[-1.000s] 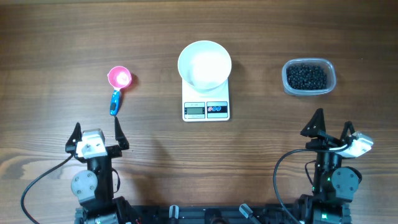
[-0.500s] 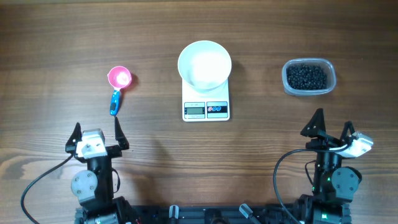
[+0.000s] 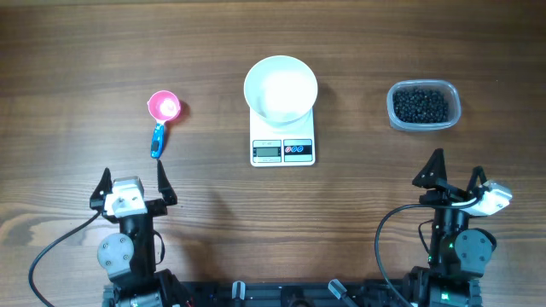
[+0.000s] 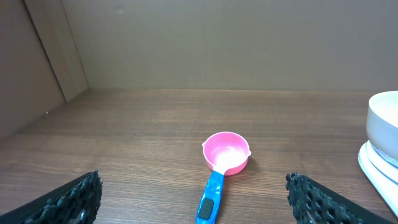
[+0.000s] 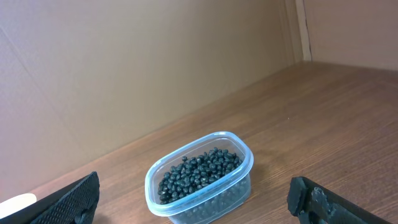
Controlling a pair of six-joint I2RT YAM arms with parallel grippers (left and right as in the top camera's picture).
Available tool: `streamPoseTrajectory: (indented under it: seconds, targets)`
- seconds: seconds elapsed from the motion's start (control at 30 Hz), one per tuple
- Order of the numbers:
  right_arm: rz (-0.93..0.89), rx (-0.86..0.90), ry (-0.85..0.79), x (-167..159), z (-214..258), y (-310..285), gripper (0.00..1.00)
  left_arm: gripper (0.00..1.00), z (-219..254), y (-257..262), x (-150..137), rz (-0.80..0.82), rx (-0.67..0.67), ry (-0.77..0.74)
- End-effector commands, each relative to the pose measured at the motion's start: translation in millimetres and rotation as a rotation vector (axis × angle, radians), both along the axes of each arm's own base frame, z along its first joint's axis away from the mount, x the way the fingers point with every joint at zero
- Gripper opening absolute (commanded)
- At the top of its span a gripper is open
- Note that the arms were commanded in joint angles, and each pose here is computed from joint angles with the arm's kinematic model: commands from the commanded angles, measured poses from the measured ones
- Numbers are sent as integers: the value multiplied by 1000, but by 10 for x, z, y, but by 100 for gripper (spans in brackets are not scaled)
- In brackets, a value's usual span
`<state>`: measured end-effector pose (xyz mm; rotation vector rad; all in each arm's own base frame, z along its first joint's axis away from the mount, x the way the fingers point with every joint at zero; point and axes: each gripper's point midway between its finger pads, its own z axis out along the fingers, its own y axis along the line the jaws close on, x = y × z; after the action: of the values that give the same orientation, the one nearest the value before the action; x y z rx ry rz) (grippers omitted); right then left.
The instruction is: Scoop item into bowl and weigh 150g on scale
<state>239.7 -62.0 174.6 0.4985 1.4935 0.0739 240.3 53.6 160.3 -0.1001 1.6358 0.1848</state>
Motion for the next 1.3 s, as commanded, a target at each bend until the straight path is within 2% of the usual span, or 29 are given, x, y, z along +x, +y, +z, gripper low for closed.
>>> streamPoseTrajectory:
  seconds: [0.0,0.3,0.43,0.7,0.97,1.07,1.27]
  targets:
    - [8,6,-10,1,15,17,100,100,-24,3,-2,5,-13,2]
    - [8,6,-10,1,15,18,100,100,-13,-71,11,-38,-17,-3]
    - [8,6,-9,1,14,17,100,100,-8,-94,15,-46,-101,-18]
    - [8,6,-10,1,15,17,100,100,7,-267,34,-148,-107,-19]
    - [8,6,-10,1,15,17,100,100,-4,-277,42,-151,-172,-20]
    - [8,6,-10,1,15,18,100,100,104,-276,45,-151,-214,-52]
    - [8,6,-10,1,15,17,100,100,367,-281,23,-154,-203,-96]
